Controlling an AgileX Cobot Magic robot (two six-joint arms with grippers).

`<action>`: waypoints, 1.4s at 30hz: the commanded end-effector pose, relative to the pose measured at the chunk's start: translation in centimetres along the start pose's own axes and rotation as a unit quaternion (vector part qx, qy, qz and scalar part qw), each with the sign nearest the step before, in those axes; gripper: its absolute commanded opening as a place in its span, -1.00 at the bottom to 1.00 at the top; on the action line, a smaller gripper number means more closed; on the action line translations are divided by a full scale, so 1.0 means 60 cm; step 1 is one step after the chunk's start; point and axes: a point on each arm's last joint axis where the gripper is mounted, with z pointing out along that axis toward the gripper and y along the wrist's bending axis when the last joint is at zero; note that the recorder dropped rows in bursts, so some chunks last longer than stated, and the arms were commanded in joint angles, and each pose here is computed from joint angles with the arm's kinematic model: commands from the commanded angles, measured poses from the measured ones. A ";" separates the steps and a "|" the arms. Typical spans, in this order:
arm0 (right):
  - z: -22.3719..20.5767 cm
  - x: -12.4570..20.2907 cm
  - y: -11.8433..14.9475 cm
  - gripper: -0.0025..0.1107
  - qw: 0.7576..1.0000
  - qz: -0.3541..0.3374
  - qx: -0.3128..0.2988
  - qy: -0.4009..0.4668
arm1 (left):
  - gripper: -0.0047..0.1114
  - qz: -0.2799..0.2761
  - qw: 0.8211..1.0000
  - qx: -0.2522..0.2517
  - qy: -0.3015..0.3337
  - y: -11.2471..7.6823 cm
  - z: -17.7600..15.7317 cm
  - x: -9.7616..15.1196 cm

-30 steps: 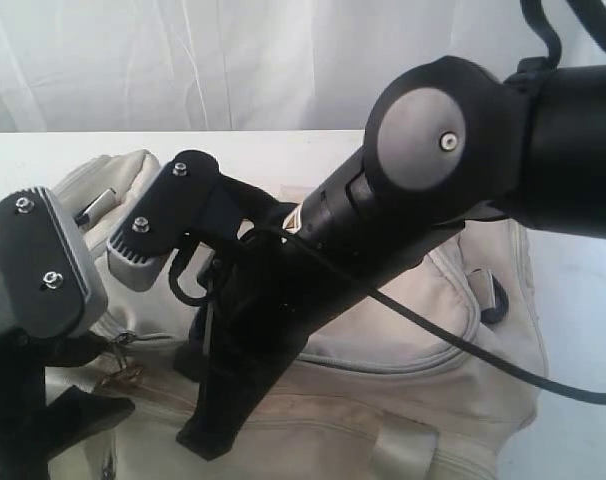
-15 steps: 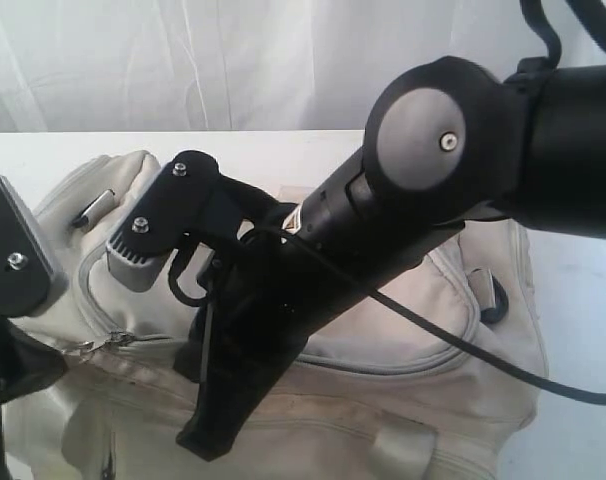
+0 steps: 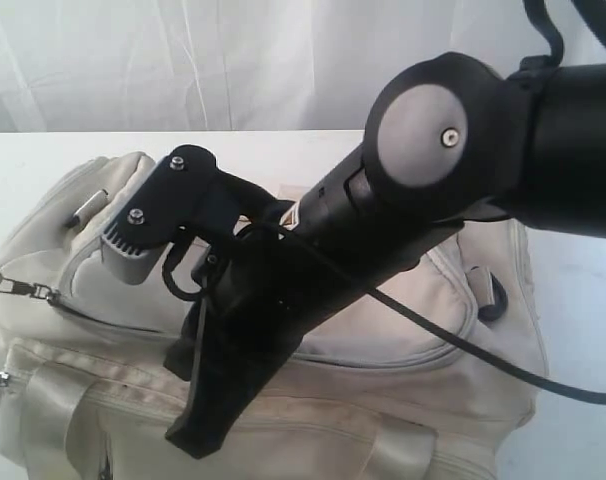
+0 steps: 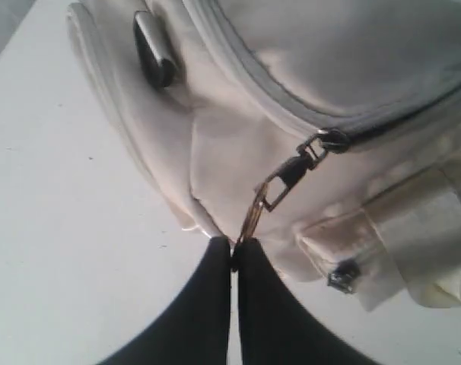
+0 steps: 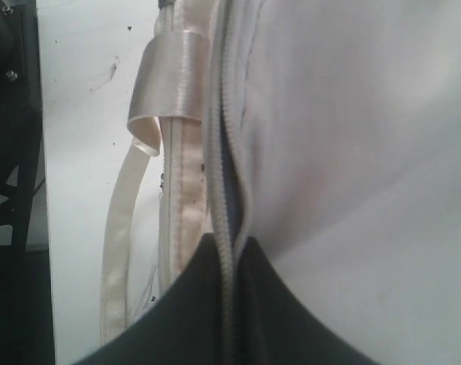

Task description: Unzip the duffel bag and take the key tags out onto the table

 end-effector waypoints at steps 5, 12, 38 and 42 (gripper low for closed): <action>-0.007 0.011 0.007 -0.96 0.999 -0.007 -0.019 0.031 | -0.92 -0.015 0.993 -0.112 -0.023 0.030 0.004 -0.017; -0.007 0.011 0.007 -0.96 0.999 -0.008 -0.020 0.034 | -0.92 0.007 0.989 -0.148 0.010 0.036 0.050 -0.040; 0.020 0.019 0.000 -0.96 0.998 0.002 -0.029 0.055 | -0.92 -0.008 0.994 -0.105 -0.001 0.111 0.178 -0.139; 0.021 0.019 -0.001 -0.96 0.998 0.002 -0.029 0.057 | -0.92 0.008 0.996 -0.078 0.045 0.109 0.191 -0.145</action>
